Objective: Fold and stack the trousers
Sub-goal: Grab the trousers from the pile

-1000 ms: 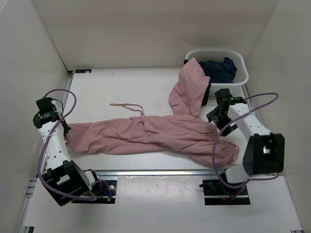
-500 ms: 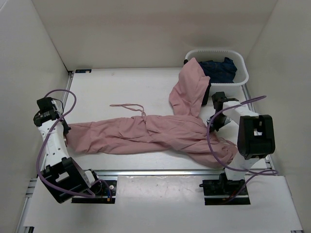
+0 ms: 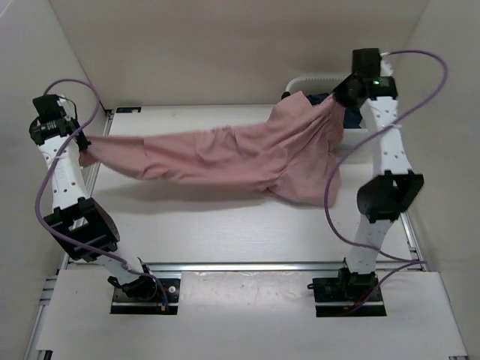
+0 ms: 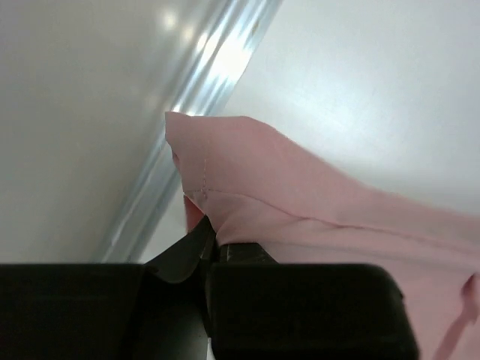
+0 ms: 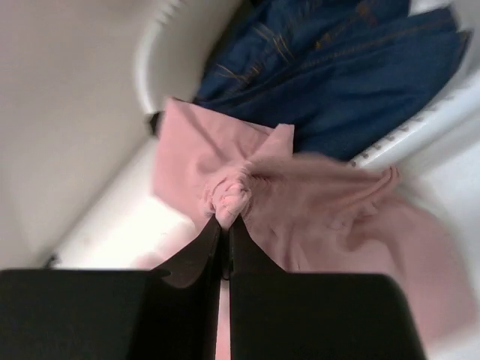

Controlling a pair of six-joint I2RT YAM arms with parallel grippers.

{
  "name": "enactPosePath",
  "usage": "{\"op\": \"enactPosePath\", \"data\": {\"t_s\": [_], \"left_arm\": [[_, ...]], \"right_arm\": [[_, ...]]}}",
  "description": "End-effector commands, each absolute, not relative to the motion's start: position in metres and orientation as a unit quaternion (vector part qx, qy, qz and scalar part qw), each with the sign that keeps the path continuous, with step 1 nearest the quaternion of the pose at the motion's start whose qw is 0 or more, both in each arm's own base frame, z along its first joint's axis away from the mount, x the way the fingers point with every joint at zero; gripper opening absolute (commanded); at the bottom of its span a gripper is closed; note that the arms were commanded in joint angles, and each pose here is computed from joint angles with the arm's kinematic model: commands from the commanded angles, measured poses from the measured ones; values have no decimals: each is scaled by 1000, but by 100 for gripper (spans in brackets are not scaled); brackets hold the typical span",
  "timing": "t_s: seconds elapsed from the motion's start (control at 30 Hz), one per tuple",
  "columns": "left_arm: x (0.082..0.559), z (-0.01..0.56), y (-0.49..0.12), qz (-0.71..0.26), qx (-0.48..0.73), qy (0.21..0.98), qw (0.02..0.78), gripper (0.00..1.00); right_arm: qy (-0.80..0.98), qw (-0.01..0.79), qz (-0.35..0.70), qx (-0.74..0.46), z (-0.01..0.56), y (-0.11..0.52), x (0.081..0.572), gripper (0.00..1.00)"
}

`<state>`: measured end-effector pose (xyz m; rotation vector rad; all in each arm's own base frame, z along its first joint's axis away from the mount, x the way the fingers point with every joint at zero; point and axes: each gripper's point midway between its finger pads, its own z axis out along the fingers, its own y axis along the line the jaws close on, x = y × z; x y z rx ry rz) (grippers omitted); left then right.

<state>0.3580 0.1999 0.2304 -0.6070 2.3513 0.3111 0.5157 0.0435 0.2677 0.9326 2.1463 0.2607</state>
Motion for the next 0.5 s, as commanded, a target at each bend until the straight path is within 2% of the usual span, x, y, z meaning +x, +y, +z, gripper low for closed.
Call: {"op": "enactPosePath", "data": {"t_s": [0.0,0.13,0.2,0.27,0.3,0.47], "left_arm": [[370,298,207,144,-229,866,420,14],[349,280,200,149,-235,875,397,14],[327,252,191,147,-238,888,366,14],[307,237,188,152,-246,892,347,14],[292,209,185,147,-252,903,315,14],[249,145,179,148,-275,911,270,14]], "right_arm": [[806,458,113,358,370,15,454,0],[798,437,116,399,319,3,382,0],[812,387,96,425,268,-1,331,0],[807,369,89,452,247,-4,291,0],[820,325,53,468,205,-9,264,0],[789,278,-5,548,141,-26,186,0]]}}
